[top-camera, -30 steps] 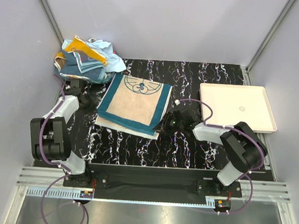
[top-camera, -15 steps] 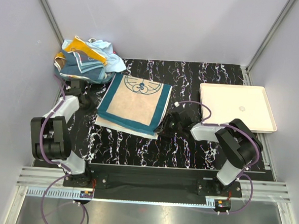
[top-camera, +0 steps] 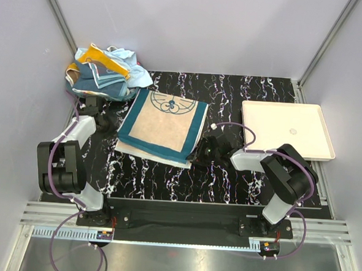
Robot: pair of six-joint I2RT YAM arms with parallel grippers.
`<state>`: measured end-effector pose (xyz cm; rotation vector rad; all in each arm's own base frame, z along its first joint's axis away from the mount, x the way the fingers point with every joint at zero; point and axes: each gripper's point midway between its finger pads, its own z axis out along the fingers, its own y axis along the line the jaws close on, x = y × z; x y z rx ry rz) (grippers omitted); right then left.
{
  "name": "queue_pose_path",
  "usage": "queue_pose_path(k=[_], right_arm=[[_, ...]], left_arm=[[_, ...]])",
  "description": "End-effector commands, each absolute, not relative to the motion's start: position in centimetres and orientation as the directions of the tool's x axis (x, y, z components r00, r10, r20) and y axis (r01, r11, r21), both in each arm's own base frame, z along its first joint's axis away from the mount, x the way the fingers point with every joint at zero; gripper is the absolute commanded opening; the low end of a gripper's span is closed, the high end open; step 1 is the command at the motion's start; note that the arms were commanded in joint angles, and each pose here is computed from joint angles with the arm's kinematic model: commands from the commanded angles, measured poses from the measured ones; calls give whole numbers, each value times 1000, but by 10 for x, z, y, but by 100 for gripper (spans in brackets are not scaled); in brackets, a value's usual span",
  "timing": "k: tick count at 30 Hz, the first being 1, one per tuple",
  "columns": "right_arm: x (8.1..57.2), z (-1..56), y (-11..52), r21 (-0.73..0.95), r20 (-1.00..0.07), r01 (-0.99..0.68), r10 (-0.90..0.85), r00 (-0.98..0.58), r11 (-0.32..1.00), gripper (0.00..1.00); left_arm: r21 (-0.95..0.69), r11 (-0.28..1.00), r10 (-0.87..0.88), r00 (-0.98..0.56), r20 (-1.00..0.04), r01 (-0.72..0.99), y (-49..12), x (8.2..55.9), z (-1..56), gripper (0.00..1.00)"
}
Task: Fold and stack the towels
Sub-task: Fold the towel
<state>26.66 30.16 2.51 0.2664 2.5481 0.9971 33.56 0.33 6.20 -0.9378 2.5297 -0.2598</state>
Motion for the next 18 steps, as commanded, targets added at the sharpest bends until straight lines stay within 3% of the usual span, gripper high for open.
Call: queue_pose_path(k=[1, 18], right_arm=[[267, 44, 310, 711, -330, -13, 318, -889, 703, 36], [263, 28, 316, 706, -306, 2, 308, -901, 708, 36]], left_arm=[[-321, 761, -649, -673, -355, -564, 7, 343, 63, 0], [-328, 757, -653, -672, -349, -565, 6, 343, 60, 0]])
